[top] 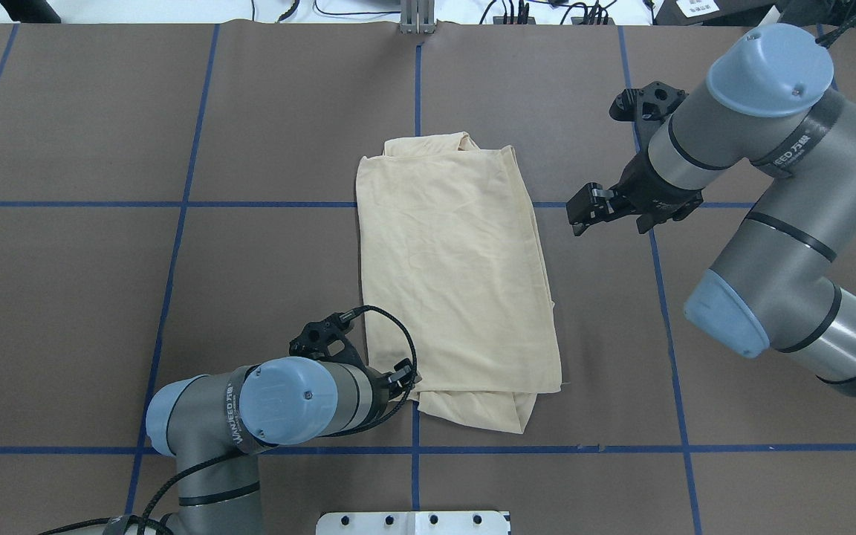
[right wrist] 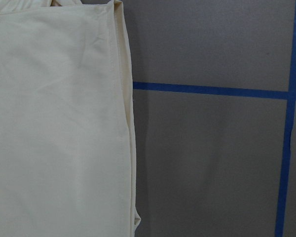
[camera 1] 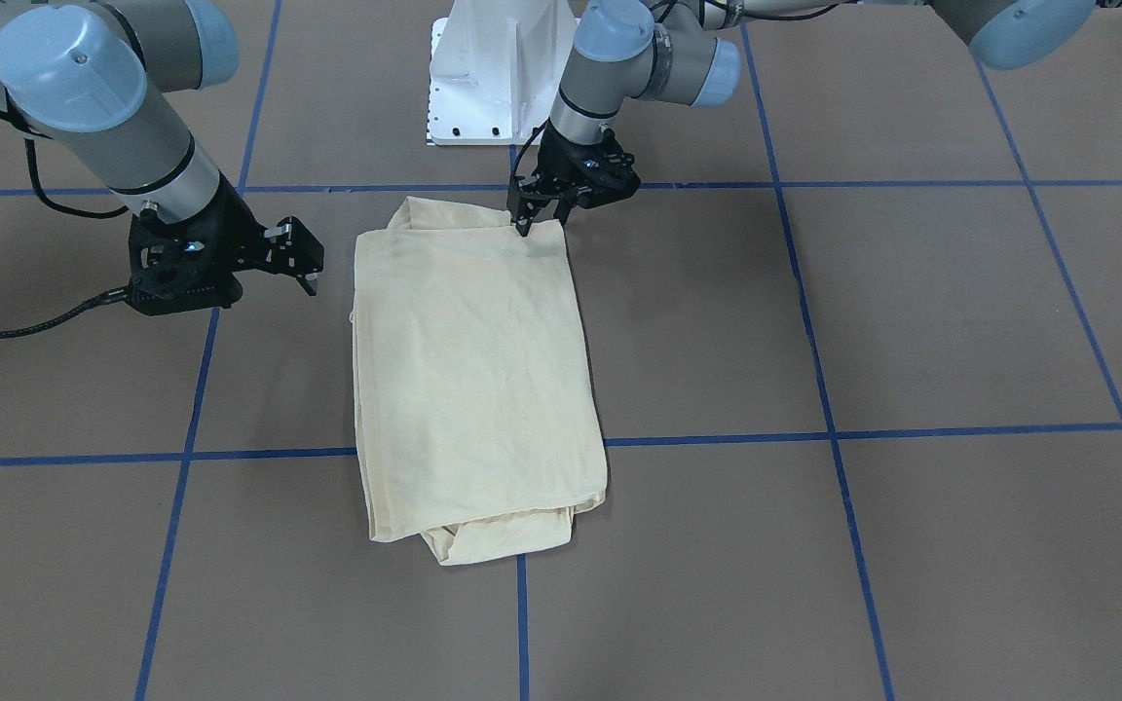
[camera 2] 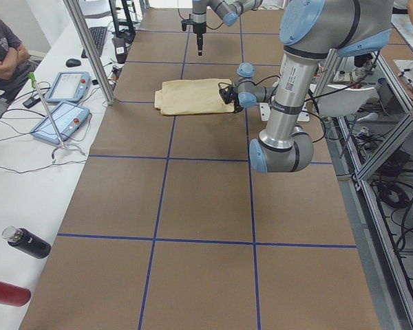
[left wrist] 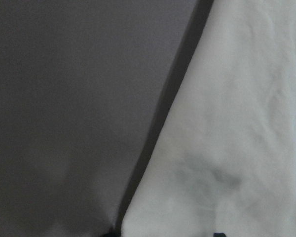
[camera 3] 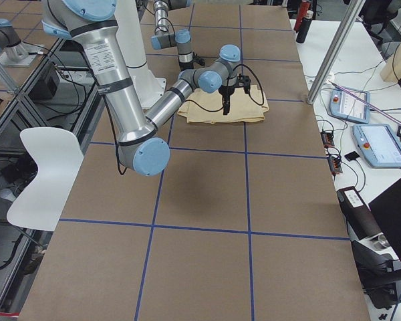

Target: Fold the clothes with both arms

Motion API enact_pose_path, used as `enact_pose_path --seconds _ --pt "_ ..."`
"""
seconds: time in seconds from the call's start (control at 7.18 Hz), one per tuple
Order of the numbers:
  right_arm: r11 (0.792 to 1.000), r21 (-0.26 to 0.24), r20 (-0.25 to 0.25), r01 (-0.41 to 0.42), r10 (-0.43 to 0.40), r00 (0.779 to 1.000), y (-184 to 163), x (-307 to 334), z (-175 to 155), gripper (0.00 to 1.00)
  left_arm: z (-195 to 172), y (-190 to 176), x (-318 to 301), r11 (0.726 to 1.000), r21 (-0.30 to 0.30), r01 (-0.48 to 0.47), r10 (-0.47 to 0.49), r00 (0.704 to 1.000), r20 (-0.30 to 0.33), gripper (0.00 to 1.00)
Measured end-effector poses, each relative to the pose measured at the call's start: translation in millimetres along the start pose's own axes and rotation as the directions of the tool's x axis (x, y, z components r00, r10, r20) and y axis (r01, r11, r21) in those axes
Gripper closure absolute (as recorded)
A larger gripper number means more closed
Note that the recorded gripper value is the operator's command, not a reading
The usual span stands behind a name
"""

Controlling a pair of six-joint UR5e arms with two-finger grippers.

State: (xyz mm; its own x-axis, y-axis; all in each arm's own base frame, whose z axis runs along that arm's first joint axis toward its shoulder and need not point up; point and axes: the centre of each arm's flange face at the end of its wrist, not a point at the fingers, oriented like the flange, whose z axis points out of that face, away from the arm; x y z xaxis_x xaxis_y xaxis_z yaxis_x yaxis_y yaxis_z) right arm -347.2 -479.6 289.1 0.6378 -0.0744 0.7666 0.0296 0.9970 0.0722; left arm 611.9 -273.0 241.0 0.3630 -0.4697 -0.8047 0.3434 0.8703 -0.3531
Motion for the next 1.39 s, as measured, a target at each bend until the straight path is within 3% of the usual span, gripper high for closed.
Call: enact_pose_path --seconds 0.42,0.97,1.39 --pt "1.000 0.001 -0.001 0.000 0.000 1.000 -0.6 0.6 -0.1 0.00 -5.1 2.3 6.9 1.000 -0.004 -0.001 0.001 1.000 -0.010 0.63" --pt "1.000 0.000 -0.001 -0.001 0.001 1.000 -0.8 0.9 0.2 0.00 -5.8 2.2 7.0 1.000 -0.003 -0.001 0.001 1.000 -0.011 0.57" --pt "1.000 -0.002 -0.005 -0.004 0.004 1.000 -1.7 2.3 2.6 0.00 -4.2 -3.1 5.8 1.000 0.007 0.002 -0.002 1.000 -0.003 0.57"
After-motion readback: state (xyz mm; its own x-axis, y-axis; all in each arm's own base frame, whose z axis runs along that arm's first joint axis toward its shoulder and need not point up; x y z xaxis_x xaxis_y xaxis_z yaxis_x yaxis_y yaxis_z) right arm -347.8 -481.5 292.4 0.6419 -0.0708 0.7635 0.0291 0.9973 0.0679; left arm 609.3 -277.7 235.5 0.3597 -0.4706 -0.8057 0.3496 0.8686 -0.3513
